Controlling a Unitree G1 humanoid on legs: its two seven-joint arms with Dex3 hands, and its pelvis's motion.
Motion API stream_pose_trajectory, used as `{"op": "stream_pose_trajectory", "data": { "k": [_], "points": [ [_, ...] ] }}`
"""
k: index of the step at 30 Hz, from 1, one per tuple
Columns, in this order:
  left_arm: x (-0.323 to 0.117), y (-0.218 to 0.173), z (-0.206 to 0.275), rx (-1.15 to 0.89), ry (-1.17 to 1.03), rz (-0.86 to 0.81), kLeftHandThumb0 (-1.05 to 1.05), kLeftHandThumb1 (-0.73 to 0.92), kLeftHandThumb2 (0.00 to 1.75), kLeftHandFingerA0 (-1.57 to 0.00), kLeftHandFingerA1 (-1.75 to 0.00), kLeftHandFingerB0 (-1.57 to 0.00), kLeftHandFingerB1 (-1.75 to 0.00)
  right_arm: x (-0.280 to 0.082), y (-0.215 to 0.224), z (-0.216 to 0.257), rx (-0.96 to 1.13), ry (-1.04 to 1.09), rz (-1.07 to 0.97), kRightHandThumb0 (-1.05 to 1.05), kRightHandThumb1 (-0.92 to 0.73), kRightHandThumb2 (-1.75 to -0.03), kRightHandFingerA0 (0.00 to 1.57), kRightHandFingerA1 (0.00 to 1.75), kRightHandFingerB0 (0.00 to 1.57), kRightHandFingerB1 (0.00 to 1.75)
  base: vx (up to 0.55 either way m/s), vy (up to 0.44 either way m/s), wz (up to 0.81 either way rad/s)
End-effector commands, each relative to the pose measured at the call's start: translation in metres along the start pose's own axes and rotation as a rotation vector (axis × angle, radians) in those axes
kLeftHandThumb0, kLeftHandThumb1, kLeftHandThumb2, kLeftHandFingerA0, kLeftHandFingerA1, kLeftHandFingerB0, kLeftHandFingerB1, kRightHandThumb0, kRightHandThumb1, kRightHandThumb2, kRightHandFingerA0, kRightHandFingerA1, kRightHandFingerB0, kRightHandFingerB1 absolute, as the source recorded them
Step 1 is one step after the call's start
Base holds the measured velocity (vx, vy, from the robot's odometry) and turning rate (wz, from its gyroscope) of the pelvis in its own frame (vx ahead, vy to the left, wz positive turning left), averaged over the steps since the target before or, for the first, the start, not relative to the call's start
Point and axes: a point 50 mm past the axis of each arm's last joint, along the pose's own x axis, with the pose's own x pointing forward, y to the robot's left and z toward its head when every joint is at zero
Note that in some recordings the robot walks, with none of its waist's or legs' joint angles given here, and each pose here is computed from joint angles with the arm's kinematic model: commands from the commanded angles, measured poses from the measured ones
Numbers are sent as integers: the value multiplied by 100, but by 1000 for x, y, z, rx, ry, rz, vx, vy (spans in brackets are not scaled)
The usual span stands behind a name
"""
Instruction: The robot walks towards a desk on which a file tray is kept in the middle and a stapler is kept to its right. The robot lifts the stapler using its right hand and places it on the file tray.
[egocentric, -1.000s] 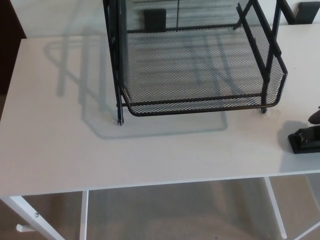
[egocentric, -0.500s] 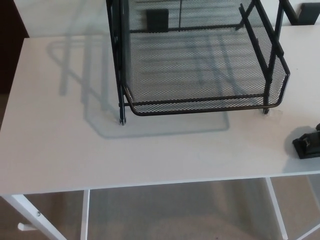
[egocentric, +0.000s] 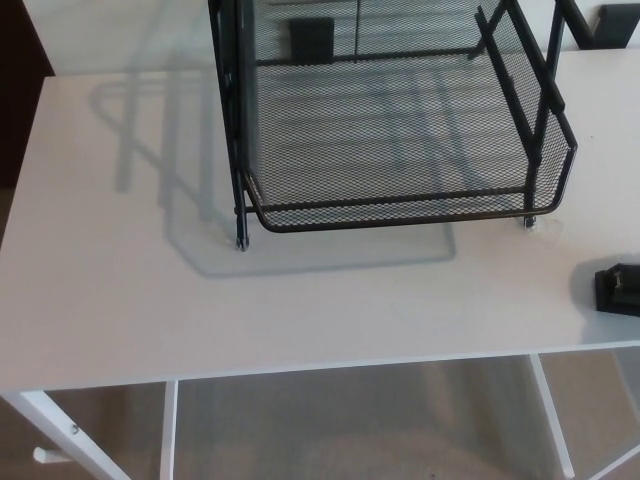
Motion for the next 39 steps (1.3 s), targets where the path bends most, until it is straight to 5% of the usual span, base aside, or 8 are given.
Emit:
{"op": "stream_pose_trajectory", "data": {
  "k": [1,8,11,17,18,21,26,39],
  "points": [
    [-2,6,3,118,-20,30,-105,72,134,-45,-90,-5,-68,-19,26,5,-104,-104,-436,-17,-60,-66,89,125,89,97,0,0,0],
    [-1,5,2,110,-16,31,-105,70,133,-46,-90,-6,-68,-23,32,6,-55,-98,-471,-12,-56,-69,89,131,92,92,0,0,0],
    [-2,6,2,131,-21,24,-105,70,133,-46,-91,-5,-69,-24,34,7,-41,-80,-510,-10,-51,-74,96,109,93,95,0,0,0],
    [-2,6,-4,126,-5,25,-105,68,132,-50,-93,-5,-66,-24,35,6,4,-34,-527,-6,-53,-78,86,151,80,124,0,0,0],
    [-2,6,-2,133,-7,25,-105,69,133,-49,-93,-5,-66,-24,32,5,10,-16,-546,-10,-50,-80,95,124,89,122,0,0,0],
    [-3,6,-2,131,-9,20,-105,70,133,-46,-90,-5,-66,-25,27,2,28,-7,-570,-9,-50,-81,97,115,86,130,0,0,0],
    [-4,10,-4,132,-16,21,-105,70,134,-47,-93,-5,-69,-27,3,-9,91,12,-662,-7,-54,-74,84,170,74,146,0,0,0],
    [-7,15,-12,149,-5,35,-105,72,134,-48,-92,-5,-67,-61,-84,-50,105,101,-991,-7,-47,-86,91,173,72,153,0,0,0]
  ]
}}
